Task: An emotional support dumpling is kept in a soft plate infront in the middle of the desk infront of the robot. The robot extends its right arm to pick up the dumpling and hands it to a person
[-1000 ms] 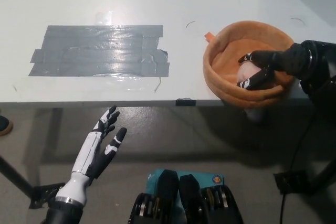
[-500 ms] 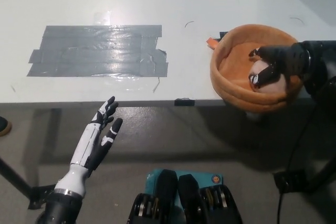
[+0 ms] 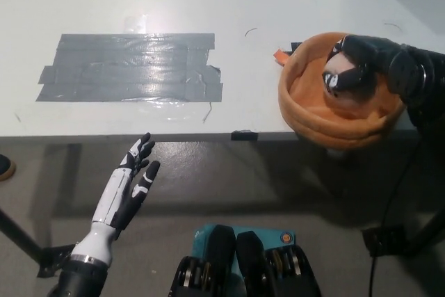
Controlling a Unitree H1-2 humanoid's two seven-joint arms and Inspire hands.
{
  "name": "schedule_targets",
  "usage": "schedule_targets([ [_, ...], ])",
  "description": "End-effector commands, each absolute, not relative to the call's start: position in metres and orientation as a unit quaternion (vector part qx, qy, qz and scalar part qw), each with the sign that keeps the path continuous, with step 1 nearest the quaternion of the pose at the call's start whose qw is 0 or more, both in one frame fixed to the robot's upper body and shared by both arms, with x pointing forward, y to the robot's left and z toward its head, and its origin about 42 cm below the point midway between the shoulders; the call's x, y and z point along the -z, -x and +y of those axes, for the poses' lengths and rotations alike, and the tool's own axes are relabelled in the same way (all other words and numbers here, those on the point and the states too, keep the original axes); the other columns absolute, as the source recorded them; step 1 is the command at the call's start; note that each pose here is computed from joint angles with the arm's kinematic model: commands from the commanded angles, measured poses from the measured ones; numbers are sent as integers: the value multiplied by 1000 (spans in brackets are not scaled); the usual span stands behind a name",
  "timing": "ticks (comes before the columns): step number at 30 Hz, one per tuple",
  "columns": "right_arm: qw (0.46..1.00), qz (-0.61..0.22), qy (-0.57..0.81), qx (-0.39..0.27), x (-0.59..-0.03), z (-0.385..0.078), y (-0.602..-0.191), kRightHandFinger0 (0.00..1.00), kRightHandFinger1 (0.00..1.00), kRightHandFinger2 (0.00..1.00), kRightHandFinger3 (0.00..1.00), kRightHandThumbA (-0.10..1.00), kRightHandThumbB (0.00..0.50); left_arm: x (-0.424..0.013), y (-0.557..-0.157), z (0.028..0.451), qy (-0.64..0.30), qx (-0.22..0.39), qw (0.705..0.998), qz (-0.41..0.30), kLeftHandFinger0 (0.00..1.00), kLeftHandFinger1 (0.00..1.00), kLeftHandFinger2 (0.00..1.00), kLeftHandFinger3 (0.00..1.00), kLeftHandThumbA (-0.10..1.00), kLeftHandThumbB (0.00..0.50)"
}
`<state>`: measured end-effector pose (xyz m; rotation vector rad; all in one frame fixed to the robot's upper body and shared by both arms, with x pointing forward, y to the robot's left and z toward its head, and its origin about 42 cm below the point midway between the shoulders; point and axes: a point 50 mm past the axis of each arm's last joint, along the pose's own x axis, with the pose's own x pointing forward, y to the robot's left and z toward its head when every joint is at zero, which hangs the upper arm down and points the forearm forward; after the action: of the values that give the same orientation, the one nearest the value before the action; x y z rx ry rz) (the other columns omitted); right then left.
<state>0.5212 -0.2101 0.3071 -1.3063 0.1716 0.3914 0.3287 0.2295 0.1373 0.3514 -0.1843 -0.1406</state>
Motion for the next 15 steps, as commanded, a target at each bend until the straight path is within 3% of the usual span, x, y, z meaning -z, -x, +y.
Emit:
schedule_targets([
  [1, 852, -102, 510, -67, -352, -201, -521, 100, 707, 992, 662, -100, 213, -143, -326, 237, -184, 69, 975, -104, 1000, 1000, 1000, 1000, 911, 0],
  [2, 854, -112, 505, -59, -353, -202, -520, 142, 693, 969, 882, -100, 208, -143, -326, 236, -183, 70, 975, -101, 1000, 1000, 1000, 1000, 911, 0],
  [4, 857, -140, 494, -42, -356, -200, -520, 149, 673, 974, 997, -100, 192, -143, -327, 236, -188, 68, 975, -100, 1000, 1000, 1000, 1000, 911, 0],
  [7, 866, -177, 468, -10, -362, -194, -519, 140, 672, 1000, 1000, -100, 163, -142, -327, 237, -189, 68, 974, -102, 1000, 1000, 1000, 1000, 916, 0],
  [15, 897, -252, 364, 21, -366, -187, -515, 141, 651, 991, 1000, -100, 170, -137, -323, 232, -176, 67, 977, -95, 1000, 1000, 1000, 1000, 909, 2],
])
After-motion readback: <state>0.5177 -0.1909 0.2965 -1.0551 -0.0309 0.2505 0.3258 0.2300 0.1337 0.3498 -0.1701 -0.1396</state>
